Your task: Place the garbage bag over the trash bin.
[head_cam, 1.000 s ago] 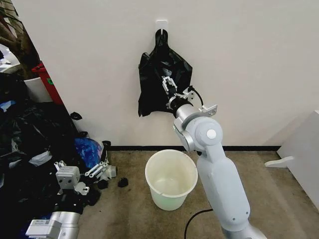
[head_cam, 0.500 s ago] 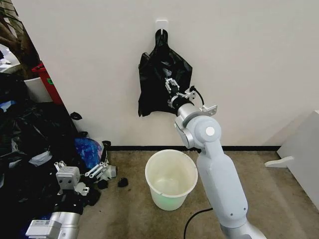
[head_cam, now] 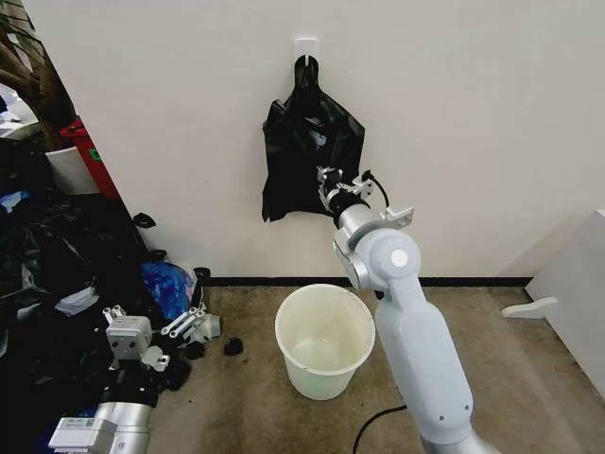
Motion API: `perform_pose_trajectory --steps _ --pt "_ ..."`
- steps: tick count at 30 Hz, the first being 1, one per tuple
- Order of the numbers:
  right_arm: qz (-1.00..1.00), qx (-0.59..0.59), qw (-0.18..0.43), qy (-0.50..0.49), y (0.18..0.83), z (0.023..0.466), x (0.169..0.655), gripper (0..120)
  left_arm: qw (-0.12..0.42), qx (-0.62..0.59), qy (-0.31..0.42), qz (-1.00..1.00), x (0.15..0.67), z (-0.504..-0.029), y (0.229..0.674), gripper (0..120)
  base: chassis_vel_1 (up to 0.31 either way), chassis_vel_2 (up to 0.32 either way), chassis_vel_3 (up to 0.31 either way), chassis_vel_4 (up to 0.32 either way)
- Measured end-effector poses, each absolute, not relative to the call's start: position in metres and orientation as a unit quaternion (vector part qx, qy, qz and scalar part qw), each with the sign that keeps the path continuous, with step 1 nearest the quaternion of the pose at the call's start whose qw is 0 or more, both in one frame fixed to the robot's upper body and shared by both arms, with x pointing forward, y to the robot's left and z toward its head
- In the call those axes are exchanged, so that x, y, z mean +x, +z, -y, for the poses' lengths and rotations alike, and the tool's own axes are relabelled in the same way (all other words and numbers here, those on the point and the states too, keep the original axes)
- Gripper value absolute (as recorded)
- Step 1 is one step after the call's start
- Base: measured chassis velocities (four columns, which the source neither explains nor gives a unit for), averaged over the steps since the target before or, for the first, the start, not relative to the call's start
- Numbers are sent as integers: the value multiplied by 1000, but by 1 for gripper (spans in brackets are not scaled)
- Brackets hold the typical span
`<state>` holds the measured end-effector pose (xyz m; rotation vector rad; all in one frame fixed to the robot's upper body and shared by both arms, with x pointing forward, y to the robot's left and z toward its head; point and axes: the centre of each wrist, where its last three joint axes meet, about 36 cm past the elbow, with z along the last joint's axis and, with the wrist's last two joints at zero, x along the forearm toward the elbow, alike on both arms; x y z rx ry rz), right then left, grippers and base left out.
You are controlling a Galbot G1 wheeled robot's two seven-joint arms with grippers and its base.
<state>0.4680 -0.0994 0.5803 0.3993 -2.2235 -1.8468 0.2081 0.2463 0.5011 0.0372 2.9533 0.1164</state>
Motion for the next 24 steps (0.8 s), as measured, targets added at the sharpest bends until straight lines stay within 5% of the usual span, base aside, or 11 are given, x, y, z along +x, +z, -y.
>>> perform_pose_trajectory --steps 24 --pt "775 132 144 -601 531 86 418 0 95 17 40 -994 208 -245 501 100 0 0 0 0"
